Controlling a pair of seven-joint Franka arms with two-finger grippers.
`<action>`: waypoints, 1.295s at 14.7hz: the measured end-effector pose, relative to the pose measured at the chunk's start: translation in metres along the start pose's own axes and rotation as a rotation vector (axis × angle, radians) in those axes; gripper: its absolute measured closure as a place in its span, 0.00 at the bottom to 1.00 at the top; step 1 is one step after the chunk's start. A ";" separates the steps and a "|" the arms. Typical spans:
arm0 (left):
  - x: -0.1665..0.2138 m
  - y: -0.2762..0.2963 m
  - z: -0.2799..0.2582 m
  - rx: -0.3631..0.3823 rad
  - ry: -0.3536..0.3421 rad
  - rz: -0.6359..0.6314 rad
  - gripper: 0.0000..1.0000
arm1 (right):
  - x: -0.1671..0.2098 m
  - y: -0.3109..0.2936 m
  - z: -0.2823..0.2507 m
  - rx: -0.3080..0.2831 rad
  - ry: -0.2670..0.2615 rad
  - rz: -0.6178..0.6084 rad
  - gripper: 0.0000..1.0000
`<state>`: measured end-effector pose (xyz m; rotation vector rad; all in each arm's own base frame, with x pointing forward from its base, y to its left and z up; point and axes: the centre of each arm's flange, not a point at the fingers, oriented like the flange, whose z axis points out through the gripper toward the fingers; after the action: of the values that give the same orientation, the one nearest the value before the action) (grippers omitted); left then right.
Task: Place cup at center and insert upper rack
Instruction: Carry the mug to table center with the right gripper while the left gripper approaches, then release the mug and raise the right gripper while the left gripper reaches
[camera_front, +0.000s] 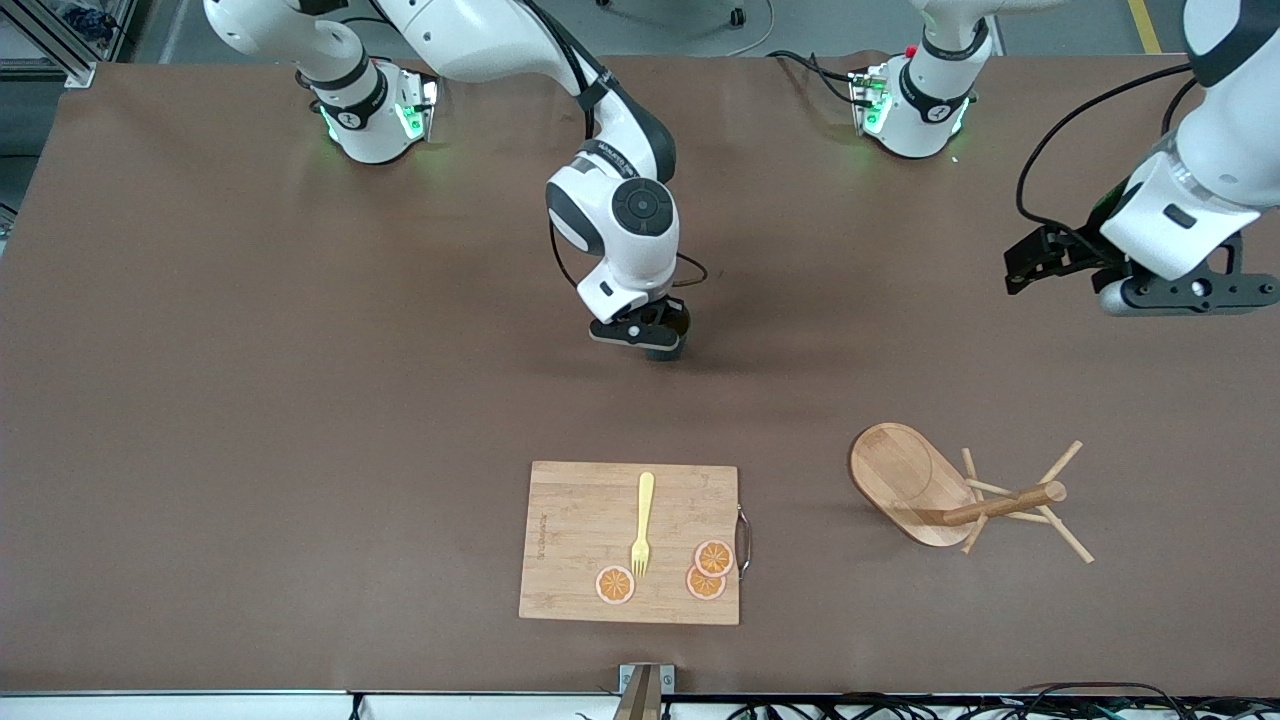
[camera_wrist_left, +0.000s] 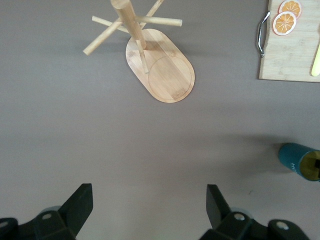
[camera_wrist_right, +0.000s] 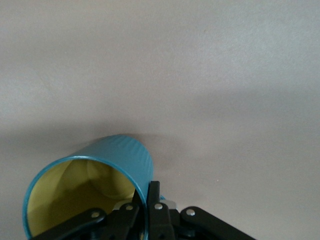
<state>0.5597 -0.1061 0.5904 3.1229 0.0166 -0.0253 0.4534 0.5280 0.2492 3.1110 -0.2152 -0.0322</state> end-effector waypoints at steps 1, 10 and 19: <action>0.001 0.006 0.003 -0.001 -0.002 -0.006 0.00 | -0.002 0.000 0.002 0.001 0.001 -0.002 0.94; 0.008 0.026 0.015 -0.014 0.013 -0.029 0.00 | 0.021 0.016 -0.059 0.011 -0.002 0.038 0.10; 0.013 0.076 0.037 -0.042 0.018 -0.117 0.00 | 0.131 0.215 -0.223 -0.015 -0.110 -0.127 0.00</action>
<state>0.5725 -0.1822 0.5543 3.0760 0.1970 0.0014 0.5581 0.3023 0.4748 3.1058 -0.0191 -0.2060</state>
